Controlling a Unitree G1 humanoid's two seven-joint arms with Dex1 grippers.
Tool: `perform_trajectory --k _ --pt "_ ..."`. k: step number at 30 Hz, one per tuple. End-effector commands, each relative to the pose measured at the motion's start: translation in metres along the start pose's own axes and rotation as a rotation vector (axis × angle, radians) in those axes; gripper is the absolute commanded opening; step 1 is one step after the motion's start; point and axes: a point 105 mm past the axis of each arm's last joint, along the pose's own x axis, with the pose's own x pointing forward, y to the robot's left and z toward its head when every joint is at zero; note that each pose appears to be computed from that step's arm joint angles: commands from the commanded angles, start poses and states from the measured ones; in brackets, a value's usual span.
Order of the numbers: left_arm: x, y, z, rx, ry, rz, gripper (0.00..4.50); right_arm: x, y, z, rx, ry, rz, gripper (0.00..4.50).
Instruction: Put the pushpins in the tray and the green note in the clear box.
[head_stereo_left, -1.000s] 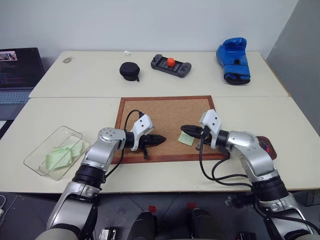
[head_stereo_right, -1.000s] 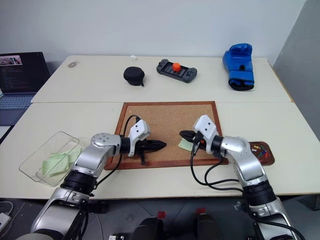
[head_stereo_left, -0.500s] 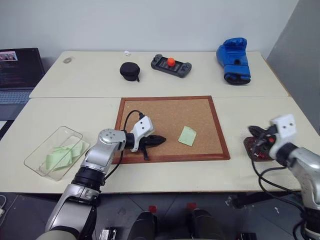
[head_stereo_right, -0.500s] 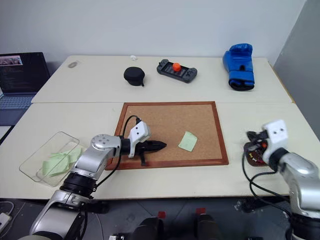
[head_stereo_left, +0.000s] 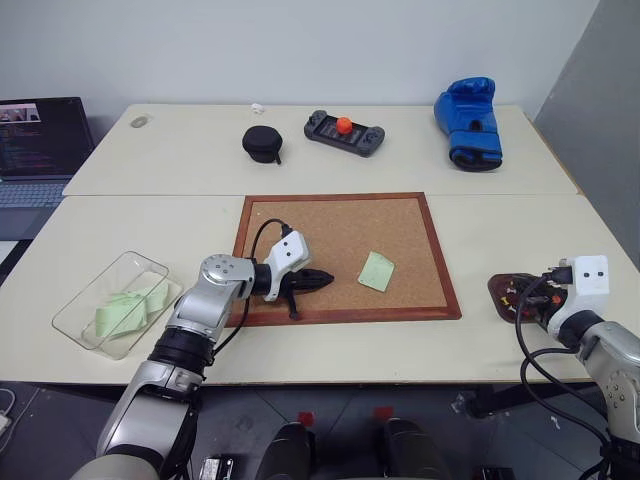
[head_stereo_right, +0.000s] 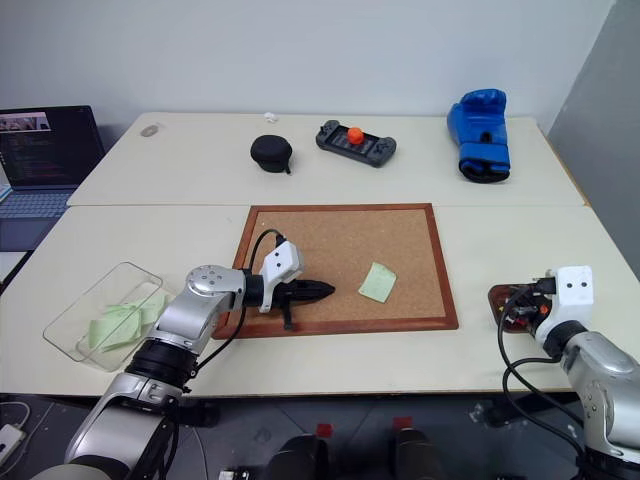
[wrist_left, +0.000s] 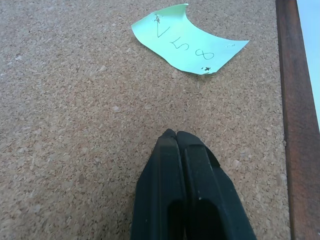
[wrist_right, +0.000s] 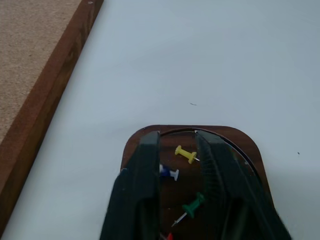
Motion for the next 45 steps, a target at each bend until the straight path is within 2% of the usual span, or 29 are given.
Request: perform_trajectory --k 1,7,9,15,17,20,24,26,29,40,45 --pt "0.006 -0.006 -0.009 -0.01 0.038 -0.026 0.0 -0.006 -0.009 0.013 -0.022 -0.052 -0.034 2.1" --pt "0.006 -0.007 -0.009 -0.014 0.037 -0.025 0.0 -0.006 -0.011 0.016 -0.039 -0.063 -0.038 3.3" --pt "0.007 -0.006 -0.009 -0.015 0.036 -0.024 0.0 -0.006 -0.006 0.023 -0.045 -0.093 0.002 3.3" --pt "0.006 -0.004 -0.005 -0.018 0.024 -0.021 0.0 -0.015 0.056 0.044 -0.186 -0.154 0.38 3.3" --pt "0.005 -0.003 0.0 -0.027 0.008 -0.019 0.0 -0.018 0.067 0.045 -0.208 -0.156 0.45 3.3" --pt "-0.001 -0.001 0.02 -0.052 -0.048 -0.035 0.0 -0.023 0.092 0.052 -0.236 -0.177 0.573 3.74" --pt "-0.006 0.006 0.053 -0.06 -0.126 -0.052 0.61 -0.025 0.113 0.059 -0.256 -0.209 0.66 4.5" --pt "-0.005 0.008 0.066 -0.039 -0.144 -0.074 1.05 -0.024 0.121 0.062 -0.262 -0.223 0.682 4.5" --pt "0.001 0.012 0.072 -0.007 -0.138 -0.095 1.65 -0.023 0.126 0.063 -0.266 -0.234 0.694 4.5" --pt "0.044 0.026 0.072 0.154 -0.09 -0.138 3.8 -0.036 0.146 0.062 -0.251 -0.261 0.731 4.5" --pt "0.059 0.025 0.071 0.162 -0.063 -0.16 3.8 -0.044 0.149 0.059 -0.241 -0.256 0.717 4.5"
